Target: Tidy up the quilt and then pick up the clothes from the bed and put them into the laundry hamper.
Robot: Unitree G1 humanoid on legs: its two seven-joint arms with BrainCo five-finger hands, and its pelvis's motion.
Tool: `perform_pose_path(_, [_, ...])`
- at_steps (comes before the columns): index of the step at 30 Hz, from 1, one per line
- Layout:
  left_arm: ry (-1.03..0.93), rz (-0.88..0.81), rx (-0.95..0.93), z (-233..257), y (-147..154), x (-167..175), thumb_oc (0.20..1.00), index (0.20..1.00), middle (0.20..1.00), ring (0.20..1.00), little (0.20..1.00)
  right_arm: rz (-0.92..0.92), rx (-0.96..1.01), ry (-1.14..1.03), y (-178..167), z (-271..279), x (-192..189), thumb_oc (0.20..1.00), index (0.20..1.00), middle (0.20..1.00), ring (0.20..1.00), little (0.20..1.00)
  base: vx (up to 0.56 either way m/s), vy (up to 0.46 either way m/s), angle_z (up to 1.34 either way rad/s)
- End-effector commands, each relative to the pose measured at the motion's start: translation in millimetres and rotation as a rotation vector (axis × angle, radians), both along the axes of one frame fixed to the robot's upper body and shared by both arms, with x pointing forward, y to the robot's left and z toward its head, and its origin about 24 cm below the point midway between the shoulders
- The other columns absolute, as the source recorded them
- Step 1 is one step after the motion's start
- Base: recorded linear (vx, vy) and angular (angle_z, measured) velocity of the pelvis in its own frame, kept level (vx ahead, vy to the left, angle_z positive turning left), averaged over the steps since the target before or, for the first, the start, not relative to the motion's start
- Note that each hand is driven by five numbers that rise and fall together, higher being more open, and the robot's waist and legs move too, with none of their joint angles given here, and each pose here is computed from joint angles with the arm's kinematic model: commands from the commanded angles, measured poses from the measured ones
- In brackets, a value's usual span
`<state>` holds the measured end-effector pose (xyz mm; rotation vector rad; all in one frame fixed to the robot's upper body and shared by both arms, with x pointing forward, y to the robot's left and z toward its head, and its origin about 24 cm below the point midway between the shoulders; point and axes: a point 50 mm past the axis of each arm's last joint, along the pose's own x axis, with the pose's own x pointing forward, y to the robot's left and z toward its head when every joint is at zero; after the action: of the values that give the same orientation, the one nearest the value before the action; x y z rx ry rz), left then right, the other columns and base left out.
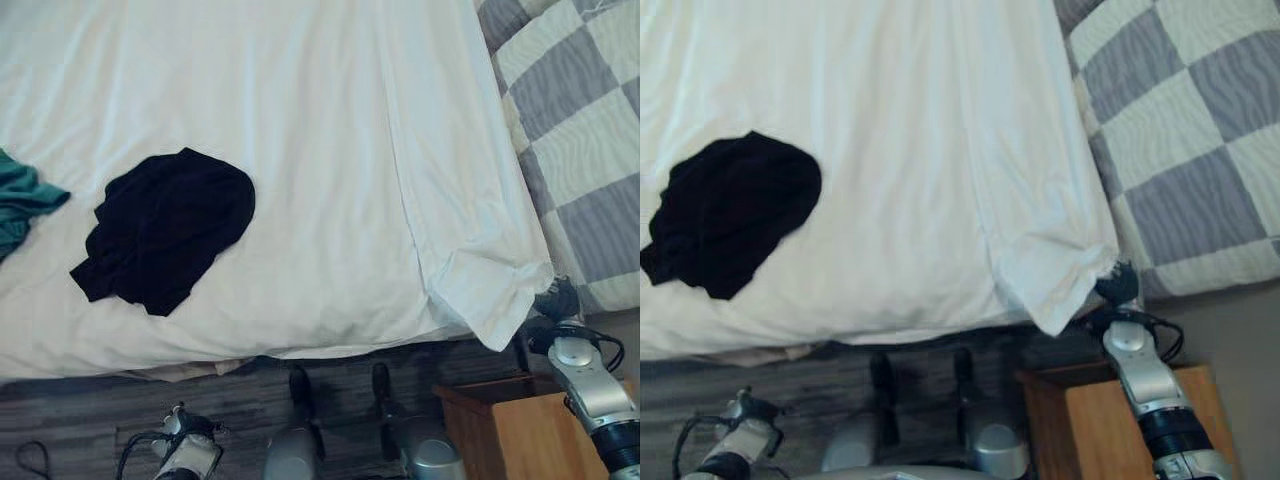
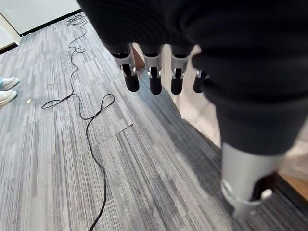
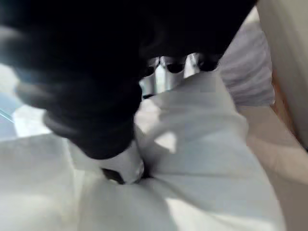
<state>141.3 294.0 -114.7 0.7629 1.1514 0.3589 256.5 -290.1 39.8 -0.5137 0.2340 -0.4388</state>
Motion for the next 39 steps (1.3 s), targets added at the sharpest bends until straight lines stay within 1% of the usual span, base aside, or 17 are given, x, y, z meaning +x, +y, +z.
perform_pose_path(1, [0.088,0.033,0.050,-1,17,-17,1.000,1.000,1.000,1.000,1.000,-0.205,0.053,0.164,-21,-42,-40,1.000,1.000,1.000,1.000,1.000,-0.02,0.070,-0.03])
perform_pose_path(5, [0.098,0.052,0.042,-2,20,-22,1.000,1.000,1.000,1.000,1.000,-0.396,0.041,0.329,-42,-72,-76,1.000,1.000,1.000,1.000,1.000,0.01,0.024,-0.07])
perform_pose_path(8, [0.113,0.053,0.061,0,29,-25,1.000,1.000,1.000,1.000,1.000,-0.589,-0.033,0.501,-67,-95,-119,1.000,1.000,1.000,1.000,1.000,0.03,-0.045,0.05])
perform_pose_path(10, [0.119,0.055,0.070,1,32,-27,1.000,1.000,1.000,1.000,1.000,-0.626,-0.053,0.543,-73,-98,-130,1.000,1.000,1.000,1.000,1.000,0.06,-0.092,0.05])
perform_pose_path(14, [0.153,0.058,0.131,6,48,-37,1.000,1.000,1.000,1.000,1.000,-0.730,-0.095,0.704,-91,-108,-169,1.000,1.000,1.000,1.000,1.000,0.10,-0.152,0.02])
perform_pose_path(17, [0.166,0.059,0.157,8,53,-40,1.000,1.000,1.000,1.000,1.000,-0.725,-0.099,0.687,-98,-108,-175,1.000,1.000,1.000,1.000,1.000,0.07,-0.089,-0.07])
perform_pose_path(18, [0.173,0.060,0.164,8,55,-42,1.000,1.000,1.000,1.000,1.000,-0.708,-0.068,0.606,-98,-105,-170,1.000,1.000,1.000,1.000,1.000,0.08,-0.039,-0.04])
perform_pose_path(21, [0.189,0.069,0.167,6,53,-49,1.000,1.000,1.000,1.000,1.000,-0.546,-0.057,0.338,-93,-80,-130,1.000,1.000,1.000,1.000,1.000,0.07,0.003,-0.08])
perform_pose_path(22, [0.192,0.081,0.159,3,49,-52,1.000,1.000,1.000,1.000,1.000,-0.410,-0.025,0.180,-83,-51,-95,0.520,0.520,0.520,0.520,0.520,0.06,0.062,-0.07])
perform_pose_path(23, [0.191,0.088,0.154,3,47,-53,1.000,1.000,1.000,1.000,1.000,-0.332,-0.012,0.105,-75,-33,-77,0.200,0.200,0.200,0.200,0.200,0.04,0.062,-0.07])
perform_pose_path(24, [0.191,0.091,0.153,2,46,-53,1.000,1.000,1.000,1.000,1.000,-0.289,-0.001,0.070,-71,-26,-71,0.200,0.200,0.200,0.200,0.200,0.04,0.075,-0.17])
perform_pose_path(25, [0.188,0.100,0.145,2,43,-51,1.000,1.000,1.000,1.000,1.000,-0.140,-0.002,-0.048,-55,11,-45,0.200,0.200,0.200,0.200,0.200,0.02,0.053,-0.17])
perform_pose_path(27, [0.184,0.108,0.140,2,41,-49,1.000,1.000,1.000,1.000,1.000,-0.055,-0.002,-0.120,-42,36,-31,0.200,0.200,0.200,0.200,0.200,0.01,0.054,-0.03])
perform_pose_path(30, [0.182,0.125,0.123,2,34,-41,1.000,1.000,1.000,1.000,1.000,0.202,-0.077,-0.335,2,109,4,0.200,0.200,0.200,0.200,0.200,0.03,0.061,0.04])
perform_pose_path(31, [0.183,0.127,0.122,1,33,-40,1.000,1.000,1.000,1.000,1.000,0.246,-0.090,-0.364,11,122,10,0.200,0.200,0.200,0.200,0.200,0.06,0.032,0.04])
perform_pose_path(35, [0.184,0.137,0.146,3,34,-34,1.000,1.000,1.000,1.000,1.000,0.256,-0.120,-0.378,23,142,30,0.200,0.200,0.200,0.200,0.200,0.10,-0.085,0.10])
perform_pose_path(39, [0.163,0.156,0.216,15,51,-25,1.000,1.000,1.000,1.000,1.000,0.142,-0.027,-0.247,16,127,61,0.200,0.200,0.200,0.200,0.200,0.02,-0.295,0.35])
